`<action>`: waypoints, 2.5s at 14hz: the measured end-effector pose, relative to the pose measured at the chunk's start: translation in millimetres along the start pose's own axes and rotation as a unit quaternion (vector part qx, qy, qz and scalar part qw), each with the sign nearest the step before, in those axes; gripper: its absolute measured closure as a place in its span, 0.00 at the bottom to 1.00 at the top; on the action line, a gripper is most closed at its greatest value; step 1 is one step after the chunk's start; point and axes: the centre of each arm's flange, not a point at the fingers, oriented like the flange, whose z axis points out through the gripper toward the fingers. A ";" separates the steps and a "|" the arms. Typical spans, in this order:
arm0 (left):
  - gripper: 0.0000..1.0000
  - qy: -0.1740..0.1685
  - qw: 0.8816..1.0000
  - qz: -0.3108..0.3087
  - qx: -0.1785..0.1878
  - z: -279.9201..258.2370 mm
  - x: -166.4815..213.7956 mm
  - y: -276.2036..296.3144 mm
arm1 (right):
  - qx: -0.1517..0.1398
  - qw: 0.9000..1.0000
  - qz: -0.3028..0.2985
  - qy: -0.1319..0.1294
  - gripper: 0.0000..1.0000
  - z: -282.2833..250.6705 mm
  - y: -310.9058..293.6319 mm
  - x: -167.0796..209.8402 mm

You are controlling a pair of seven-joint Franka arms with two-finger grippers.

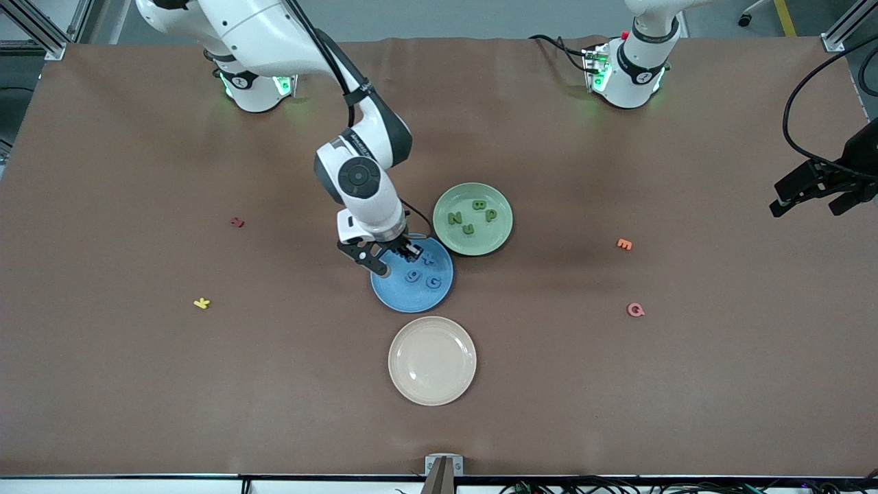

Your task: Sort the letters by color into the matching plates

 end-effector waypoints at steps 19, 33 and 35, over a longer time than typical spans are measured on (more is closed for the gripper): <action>0.00 -0.026 0.999 0.025 -0.007 0.7 25.0 30.1 | -0.011 1.000 0.001 0.003 0.00 13.5 0.8 -4.0; 0.00 -0.036 0.999 0.023 -0.007 -6.6 -7.7 27.5 | -0.112 0.966 -0.211 -0.098 0.00 -165.5 145.8 195.0; 0.00 -0.035 0.999 0.023 -0.007 -6.9 -7.5 27.2 | -0.118 0.962 -0.218 -0.116 0.00 -199.2 188.4 228.3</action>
